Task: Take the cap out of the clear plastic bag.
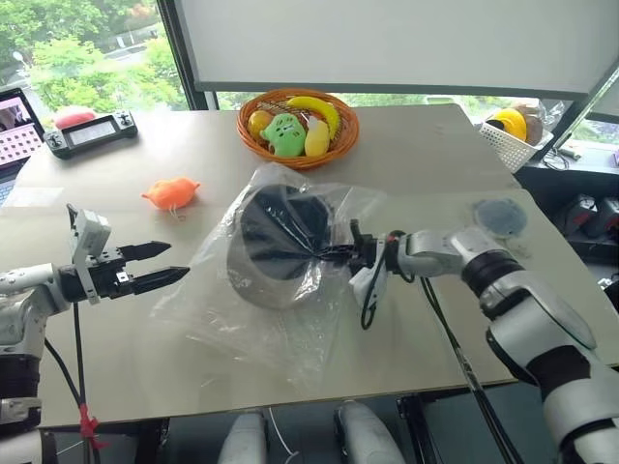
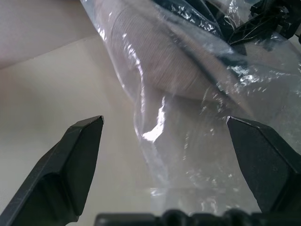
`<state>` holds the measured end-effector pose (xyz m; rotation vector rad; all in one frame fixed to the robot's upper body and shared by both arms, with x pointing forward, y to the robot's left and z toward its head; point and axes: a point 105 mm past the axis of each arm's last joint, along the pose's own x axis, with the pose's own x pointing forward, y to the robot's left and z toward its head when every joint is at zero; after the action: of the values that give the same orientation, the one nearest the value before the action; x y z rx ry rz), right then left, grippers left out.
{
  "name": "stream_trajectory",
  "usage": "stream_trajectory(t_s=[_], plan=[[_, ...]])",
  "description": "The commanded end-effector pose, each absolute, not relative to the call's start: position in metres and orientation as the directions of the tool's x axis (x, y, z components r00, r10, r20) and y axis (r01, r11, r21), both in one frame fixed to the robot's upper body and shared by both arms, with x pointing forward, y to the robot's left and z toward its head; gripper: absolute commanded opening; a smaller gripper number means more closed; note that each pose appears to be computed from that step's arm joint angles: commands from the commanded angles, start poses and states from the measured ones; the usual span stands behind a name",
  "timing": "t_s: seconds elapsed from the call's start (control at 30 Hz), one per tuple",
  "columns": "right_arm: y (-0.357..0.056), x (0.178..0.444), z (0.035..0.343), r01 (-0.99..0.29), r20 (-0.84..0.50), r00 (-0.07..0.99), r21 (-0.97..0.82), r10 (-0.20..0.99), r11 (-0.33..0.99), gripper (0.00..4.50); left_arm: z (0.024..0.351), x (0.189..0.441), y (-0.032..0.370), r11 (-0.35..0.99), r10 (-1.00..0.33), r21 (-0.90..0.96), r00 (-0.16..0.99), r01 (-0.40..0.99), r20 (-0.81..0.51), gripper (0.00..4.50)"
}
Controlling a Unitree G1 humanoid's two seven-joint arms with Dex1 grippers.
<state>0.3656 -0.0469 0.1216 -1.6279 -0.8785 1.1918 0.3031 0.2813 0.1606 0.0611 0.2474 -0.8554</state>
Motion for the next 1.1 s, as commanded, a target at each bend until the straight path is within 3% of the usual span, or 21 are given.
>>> stream_trajectory(t_s=[0.03,0.07,0.13,0.2,0.5,0.7,0.83,0.97,1.03,1.1], plan=[[-0.038,0.372,0.128,0.086,-0.299,0.283,-0.938,0.911,-0.335,0.02,0.169,0.303,0.282,0.651,-0.739,-0.005,0.633,0.759,-0.229,4.50],[-0.036,0.372,0.126,0.092,-0.306,0.280,-0.935,0.910,-0.343,0.02,0.169,0.303,0.282,0.651,-0.739,-0.005,0.633,0.759,-0.230,4.50],[-0.033,0.375,0.125,0.080,-0.309,0.295,-0.935,0.904,-0.346,0.92,0.169,0.303,0.282,0.649,-0.741,-0.006,0.631,0.761,-0.232,4.50],[-0.034,0.380,0.125,0.051,-0.313,0.324,-0.937,0.893,-0.346,1.36,0.169,0.303,0.282,0.648,-0.742,-0.006,0.629,0.762,-0.232,4.50],[-0.060,0.399,0.147,-0.026,-0.296,0.452,-0.947,0.841,-0.320,4.42,0.166,0.306,0.280,0.638,-0.750,-0.010,0.619,0.770,-0.234,4.50],[-0.116,0.408,0.144,-0.183,-0.391,0.563,-0.918,0.728,-0.352,4.42,0.163,0.310,0.275,0.625,-0.760,-0.011,0.606,0.780,-0.234,4.50],[-0.152,0.404,0.148,-0.271,-0.389,0.618,-0.921,0.683,-0.280,4.42,0.163,0.313,0.270,0.615,-0.768,-0.005,0.598,0.788,-0.229,4.50],[-0.186,0.384,0.165,-0.441,-0.316,0.670,-0.897,0.672,0.018,4.42,0.168,0.312,0.266,0.601,-0.780,0.008,0.589,0.799,-0.213,4.50],[-0.176,0.350,0.190,-0.560,-0.192,0.640,-0.780,0.744,0.281,4.42,0.175,0.310,0.266,0.595,-0.786,0.020,0.586,0.804,-0.198,4.50],[-0.156,0.311,0.205,-0.706,-0.129,0.566,-0.586,0.814,0.398,4.42,0.185,0.306,0.266,0.585,-0.794,0.034,0.581,0.810,-0.179,4.50]])
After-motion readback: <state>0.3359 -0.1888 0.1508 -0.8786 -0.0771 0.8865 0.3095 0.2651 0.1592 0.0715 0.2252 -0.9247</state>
